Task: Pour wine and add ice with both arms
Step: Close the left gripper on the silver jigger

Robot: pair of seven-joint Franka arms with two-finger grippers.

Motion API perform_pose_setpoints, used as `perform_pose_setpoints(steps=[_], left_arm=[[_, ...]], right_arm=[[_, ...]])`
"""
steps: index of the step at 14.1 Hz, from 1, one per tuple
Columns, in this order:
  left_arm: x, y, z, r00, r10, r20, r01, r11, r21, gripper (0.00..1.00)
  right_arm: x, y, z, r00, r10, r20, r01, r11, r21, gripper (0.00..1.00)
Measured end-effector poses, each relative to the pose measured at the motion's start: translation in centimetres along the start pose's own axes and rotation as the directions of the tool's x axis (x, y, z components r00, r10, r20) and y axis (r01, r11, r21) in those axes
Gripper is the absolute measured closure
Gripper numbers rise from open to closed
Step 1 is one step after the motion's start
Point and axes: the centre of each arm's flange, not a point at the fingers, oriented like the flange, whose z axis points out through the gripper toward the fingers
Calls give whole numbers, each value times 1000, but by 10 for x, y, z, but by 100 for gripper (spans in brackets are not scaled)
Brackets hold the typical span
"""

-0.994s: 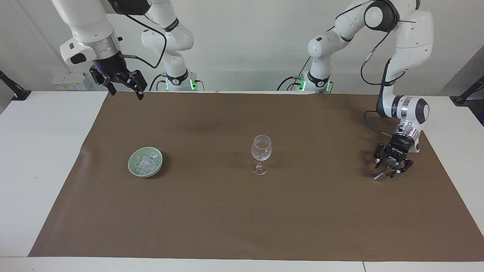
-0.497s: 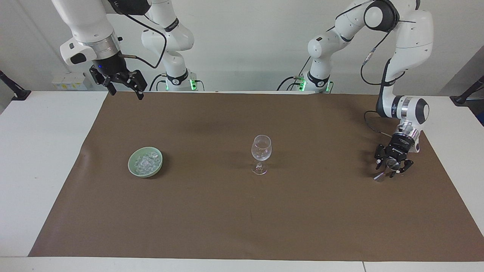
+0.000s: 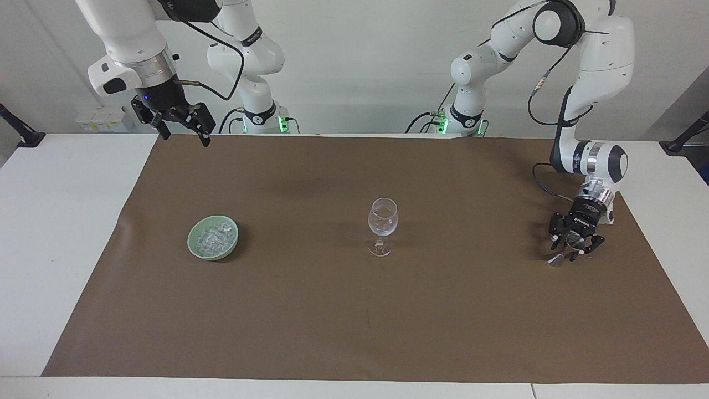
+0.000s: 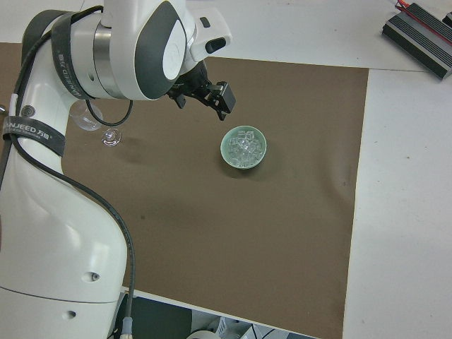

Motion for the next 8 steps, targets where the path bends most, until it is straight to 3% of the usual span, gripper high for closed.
perform_pose_setpoints(steps=[8], left_arm=[[0, -1, 2, 1000, 1, -1, -1, 1000, 2, 54]], right_arm=[[0, 0, 0, 1000, 0, 0, 0, 1000, 0, 0]])
